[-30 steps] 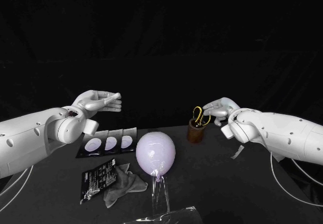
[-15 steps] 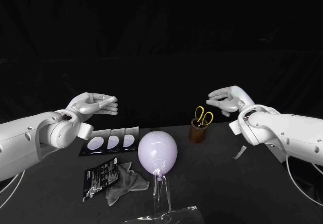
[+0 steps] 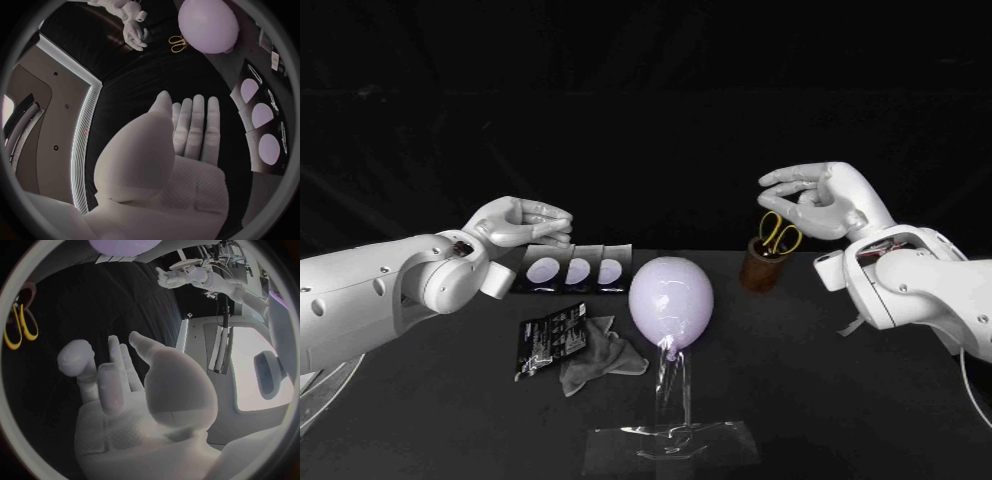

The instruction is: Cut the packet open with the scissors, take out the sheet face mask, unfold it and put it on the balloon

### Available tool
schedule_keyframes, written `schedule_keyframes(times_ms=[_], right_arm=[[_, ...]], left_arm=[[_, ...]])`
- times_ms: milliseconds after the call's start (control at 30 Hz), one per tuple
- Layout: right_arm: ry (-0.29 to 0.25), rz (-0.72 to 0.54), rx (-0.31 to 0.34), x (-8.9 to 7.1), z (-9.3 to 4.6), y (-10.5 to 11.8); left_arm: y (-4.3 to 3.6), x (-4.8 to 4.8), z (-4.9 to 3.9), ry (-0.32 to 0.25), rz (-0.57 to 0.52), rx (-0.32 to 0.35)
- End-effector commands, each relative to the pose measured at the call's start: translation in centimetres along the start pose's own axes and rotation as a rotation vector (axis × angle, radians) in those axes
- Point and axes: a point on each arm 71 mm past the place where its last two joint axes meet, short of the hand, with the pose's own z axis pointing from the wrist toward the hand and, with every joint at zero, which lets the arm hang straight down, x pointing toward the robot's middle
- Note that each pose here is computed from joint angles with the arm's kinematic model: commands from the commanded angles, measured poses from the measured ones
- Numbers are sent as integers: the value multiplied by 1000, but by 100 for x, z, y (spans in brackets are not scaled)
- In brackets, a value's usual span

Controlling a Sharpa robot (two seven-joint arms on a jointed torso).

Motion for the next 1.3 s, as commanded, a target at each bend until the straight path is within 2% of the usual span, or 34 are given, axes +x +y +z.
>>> schedule_keyframes(times_ms=[33,200,367,400,467,567,667,933,1300], right_arm=[[124,-4,-98,242,-74,157],[283,-48,-154,590,-215,284],[347,-78,-167,780,-292,333],[350,-80,-165,795,-296,335],[354,-86,-158,828,-308,339],[350,-89,-152,843,-319,344],[341,-89,-146,840,-328,345],[317,-83,-135,817,-338,343],[310,-74,-128,807,-346,345]], left_arm=[[31,49,-63,42,99,24],[179,76,-189,90,279,-5],[354,61,-288,113,475,-38],[381,58,-300,114,499,-42],[492,62,-345,116,576,-58],[617,85,-391,114,651,-64],[702,112,-419,111,711,-59],[774,175,-490,103,833,-45],[1024,427,-660,172,934,-99]])
